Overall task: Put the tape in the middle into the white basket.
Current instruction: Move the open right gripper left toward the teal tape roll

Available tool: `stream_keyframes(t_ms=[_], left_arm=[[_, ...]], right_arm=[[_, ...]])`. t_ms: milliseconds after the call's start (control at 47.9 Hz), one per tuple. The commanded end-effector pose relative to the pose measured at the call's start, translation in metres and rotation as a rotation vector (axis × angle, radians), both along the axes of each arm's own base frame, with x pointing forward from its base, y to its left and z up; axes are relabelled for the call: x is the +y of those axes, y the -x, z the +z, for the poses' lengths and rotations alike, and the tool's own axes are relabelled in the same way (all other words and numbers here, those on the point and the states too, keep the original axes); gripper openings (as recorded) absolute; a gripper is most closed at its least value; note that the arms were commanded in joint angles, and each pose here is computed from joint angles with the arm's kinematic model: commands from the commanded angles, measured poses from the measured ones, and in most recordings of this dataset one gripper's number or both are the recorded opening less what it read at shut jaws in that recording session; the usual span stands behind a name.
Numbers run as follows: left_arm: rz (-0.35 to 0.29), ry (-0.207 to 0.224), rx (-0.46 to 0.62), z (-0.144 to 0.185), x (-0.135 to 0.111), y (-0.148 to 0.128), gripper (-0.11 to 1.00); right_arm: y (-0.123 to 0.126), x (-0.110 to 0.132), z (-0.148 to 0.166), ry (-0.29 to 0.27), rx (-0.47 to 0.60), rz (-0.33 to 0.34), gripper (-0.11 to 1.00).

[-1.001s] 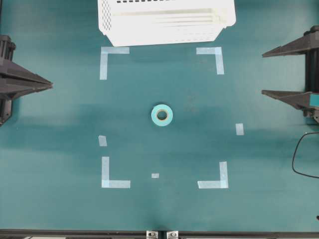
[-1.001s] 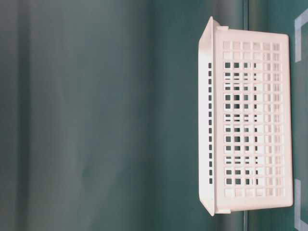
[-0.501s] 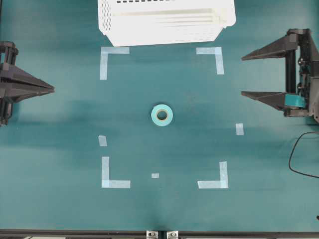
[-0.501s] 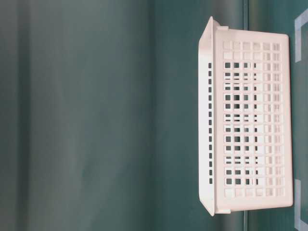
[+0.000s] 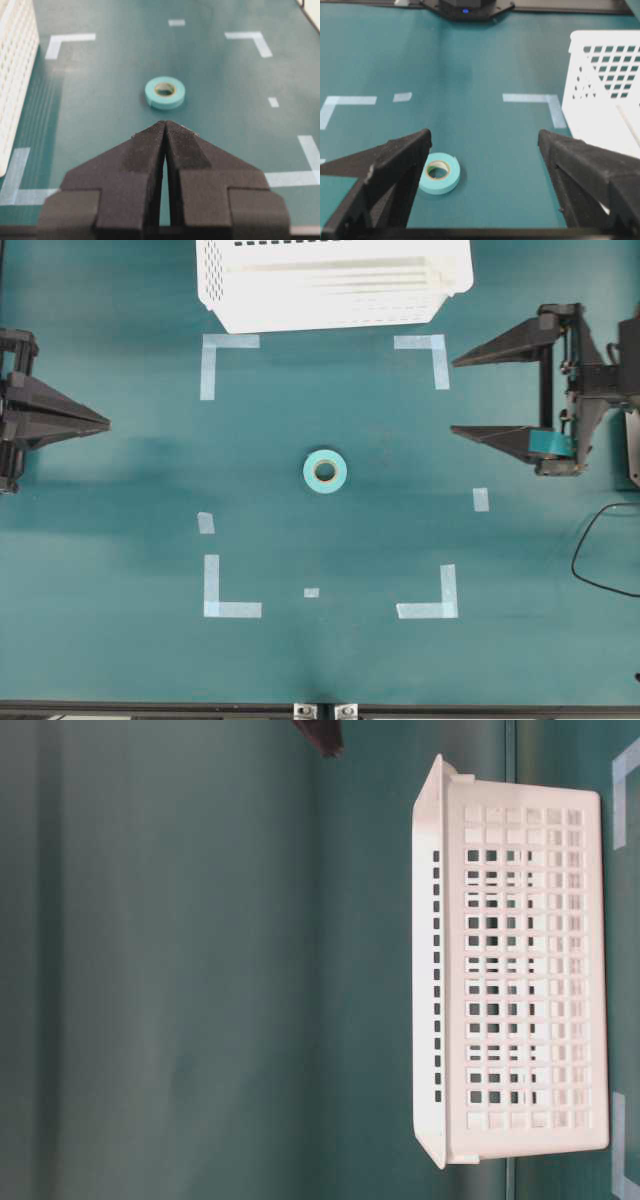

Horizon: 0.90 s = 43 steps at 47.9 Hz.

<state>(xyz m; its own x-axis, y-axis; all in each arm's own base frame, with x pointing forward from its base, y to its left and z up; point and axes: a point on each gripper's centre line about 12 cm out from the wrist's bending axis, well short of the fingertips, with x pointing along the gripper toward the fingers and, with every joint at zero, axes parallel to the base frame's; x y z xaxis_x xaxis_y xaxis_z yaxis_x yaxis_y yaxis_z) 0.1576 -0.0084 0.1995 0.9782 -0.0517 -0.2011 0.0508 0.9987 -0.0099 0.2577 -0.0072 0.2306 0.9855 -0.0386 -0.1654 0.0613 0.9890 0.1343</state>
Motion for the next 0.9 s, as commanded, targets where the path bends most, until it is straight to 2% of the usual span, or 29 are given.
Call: stream_keyframes(t_ms=[0,271,459,876], left_arm=[[-0.005,0.0,-0.003,0.001,-0.001,-0.001,-0.11],[-0.005,0.008,-0.052,0.002,0.0,0.013,-0.11],[-0.006,0.012,-0.013,-0.005,0.0,0.022,-0.11],[-0.005,0.011,0.005,-0.01,0.0,0.022,-0.11]], right_arm=[[-0.008,-0.001,0.005,-0.011,-0.016,-0.005,0.98],[-0.021,-0.001,-0.003,-0.018,0.025,-0.007,0.98],[-0.028,-0.001,-0.008,-0.023,0.048,-0.006,0.98],[-0.049,-0.001,-0.029,-0.038,0.127,-0.011,0.98]])
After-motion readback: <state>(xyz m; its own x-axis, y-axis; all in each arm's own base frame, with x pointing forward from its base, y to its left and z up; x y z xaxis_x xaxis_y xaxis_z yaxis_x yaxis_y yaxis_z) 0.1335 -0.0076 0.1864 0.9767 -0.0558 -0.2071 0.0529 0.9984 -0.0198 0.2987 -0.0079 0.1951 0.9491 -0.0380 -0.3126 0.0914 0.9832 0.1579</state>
